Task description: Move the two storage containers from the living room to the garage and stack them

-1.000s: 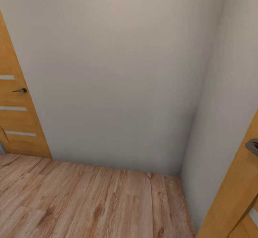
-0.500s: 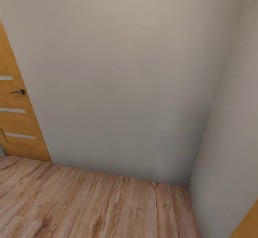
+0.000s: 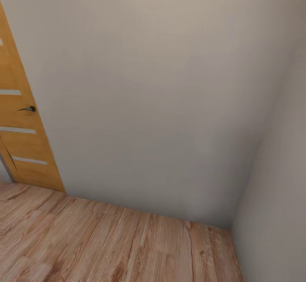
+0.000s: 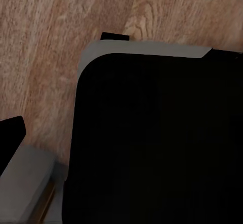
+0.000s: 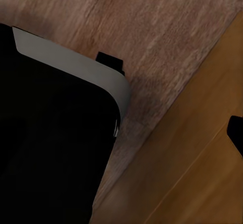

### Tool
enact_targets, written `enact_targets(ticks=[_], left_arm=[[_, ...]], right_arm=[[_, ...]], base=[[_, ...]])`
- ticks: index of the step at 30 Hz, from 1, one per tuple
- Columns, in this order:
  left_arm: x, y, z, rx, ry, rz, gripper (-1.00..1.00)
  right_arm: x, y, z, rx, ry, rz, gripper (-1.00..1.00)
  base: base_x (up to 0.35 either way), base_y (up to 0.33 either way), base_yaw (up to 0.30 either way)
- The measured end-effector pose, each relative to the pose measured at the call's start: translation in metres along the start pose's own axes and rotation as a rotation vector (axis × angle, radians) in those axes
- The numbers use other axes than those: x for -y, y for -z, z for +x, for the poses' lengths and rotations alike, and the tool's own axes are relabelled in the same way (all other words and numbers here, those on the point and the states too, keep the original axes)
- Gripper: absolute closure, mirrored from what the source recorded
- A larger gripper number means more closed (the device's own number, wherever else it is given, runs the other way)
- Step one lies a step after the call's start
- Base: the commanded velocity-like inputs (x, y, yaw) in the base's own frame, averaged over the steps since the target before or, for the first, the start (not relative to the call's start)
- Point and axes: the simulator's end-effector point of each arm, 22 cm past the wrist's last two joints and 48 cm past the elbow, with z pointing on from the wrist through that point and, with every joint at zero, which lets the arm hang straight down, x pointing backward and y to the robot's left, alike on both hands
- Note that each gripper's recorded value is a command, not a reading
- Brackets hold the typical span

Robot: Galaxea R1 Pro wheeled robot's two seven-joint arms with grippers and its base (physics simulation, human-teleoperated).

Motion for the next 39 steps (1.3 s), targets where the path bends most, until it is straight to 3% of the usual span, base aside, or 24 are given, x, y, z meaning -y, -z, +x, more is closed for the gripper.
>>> enact_targets(ticks=[9,25,39], left_arm=[[-0.0002,0.0,0.0004,-0.001,0.0,0.0,-1.0],[0.0004,0.0001,0.0001,0.0,0.0,0.006,-1.0],[0.0002,0.0,0.0,-0.001,0.0,0.005,-1.0]], right_arm=[[-0.0002,0.0,0.0,0.0,0.0,0.0,-1.0],[-0.0004,0.0001,0.0001,0.0,0.0,0.0,-1.0],[-0.003,-0.0001,-0.0009,0.0,0.0,-0.004,-1.0]], base=[[0.022,0.0,0.265],[0.275,0.0,0.269],[0.013,0.0,0.269]])
